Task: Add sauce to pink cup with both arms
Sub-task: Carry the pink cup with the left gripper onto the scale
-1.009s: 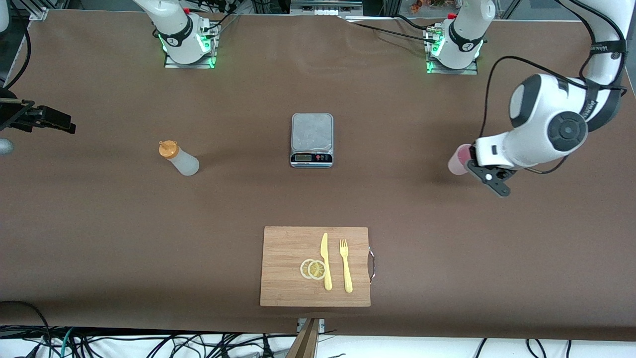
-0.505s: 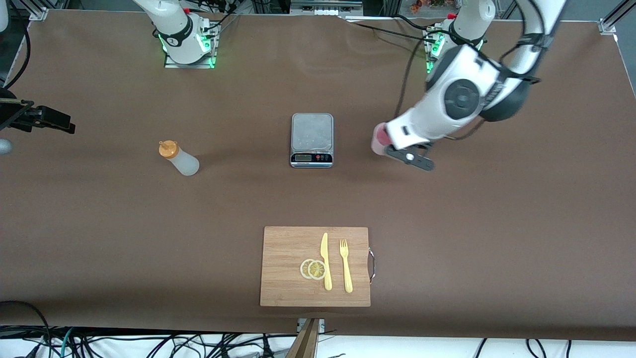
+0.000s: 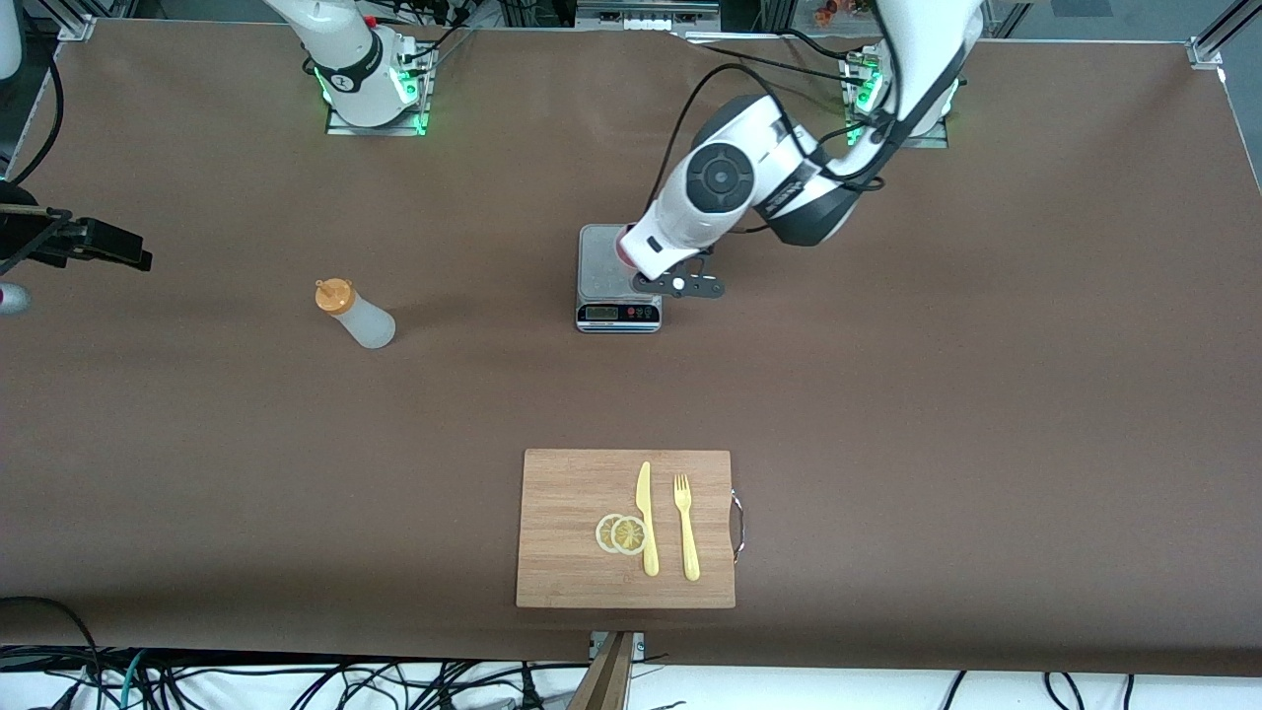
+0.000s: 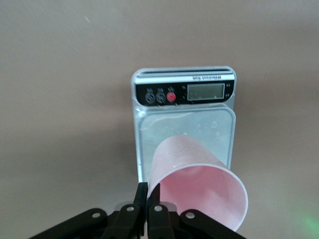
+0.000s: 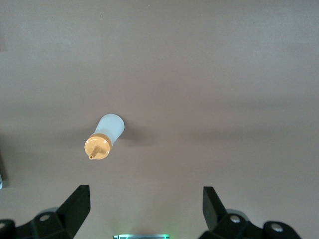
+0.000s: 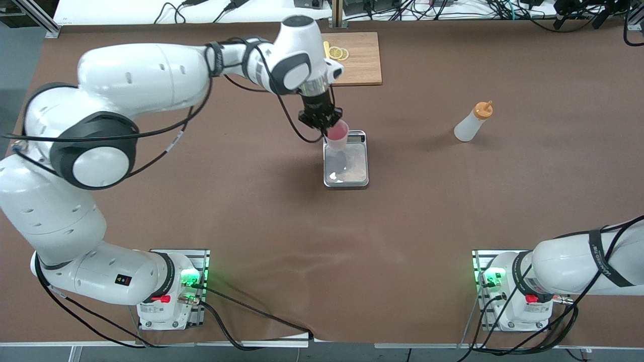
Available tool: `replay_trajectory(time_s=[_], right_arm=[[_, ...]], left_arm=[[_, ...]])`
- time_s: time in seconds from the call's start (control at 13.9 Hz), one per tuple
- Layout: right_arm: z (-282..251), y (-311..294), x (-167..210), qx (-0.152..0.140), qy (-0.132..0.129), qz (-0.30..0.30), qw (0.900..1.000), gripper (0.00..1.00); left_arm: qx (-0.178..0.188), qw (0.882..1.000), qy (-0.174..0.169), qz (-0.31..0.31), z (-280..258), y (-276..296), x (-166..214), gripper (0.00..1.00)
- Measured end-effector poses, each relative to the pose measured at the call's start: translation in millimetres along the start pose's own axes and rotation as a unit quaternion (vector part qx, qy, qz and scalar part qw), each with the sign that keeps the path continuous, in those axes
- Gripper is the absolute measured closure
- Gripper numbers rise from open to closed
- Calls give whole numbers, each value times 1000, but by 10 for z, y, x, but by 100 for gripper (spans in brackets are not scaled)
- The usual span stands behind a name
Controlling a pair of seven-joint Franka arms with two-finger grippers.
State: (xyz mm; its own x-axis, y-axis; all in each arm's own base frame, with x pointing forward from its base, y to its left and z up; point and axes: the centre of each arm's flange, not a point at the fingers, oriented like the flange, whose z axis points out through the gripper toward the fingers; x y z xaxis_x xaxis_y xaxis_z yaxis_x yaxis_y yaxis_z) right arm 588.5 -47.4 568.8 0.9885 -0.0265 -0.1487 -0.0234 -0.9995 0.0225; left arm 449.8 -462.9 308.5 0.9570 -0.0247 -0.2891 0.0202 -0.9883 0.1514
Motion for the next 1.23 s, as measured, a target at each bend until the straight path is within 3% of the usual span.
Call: replay_trajectory(time_s=[0.58,0.79,1.01,1.23], right_arm=[[54,2,35,0,-4,0,1000,0],[54,25,33,0,-4,2,1000,0],[55,32,33,0,-4,3,1000,0],[71,70,25,0,-9,3,1000,0]], left_arm=[[25,1000,-12,-7,411,211,-177,96],[25,1000,-8,-12,410,214,-167,74],[22,1000,-4,-14,343,213,-127,43],[40,999,-5,-20,-82,157,-94,15]])
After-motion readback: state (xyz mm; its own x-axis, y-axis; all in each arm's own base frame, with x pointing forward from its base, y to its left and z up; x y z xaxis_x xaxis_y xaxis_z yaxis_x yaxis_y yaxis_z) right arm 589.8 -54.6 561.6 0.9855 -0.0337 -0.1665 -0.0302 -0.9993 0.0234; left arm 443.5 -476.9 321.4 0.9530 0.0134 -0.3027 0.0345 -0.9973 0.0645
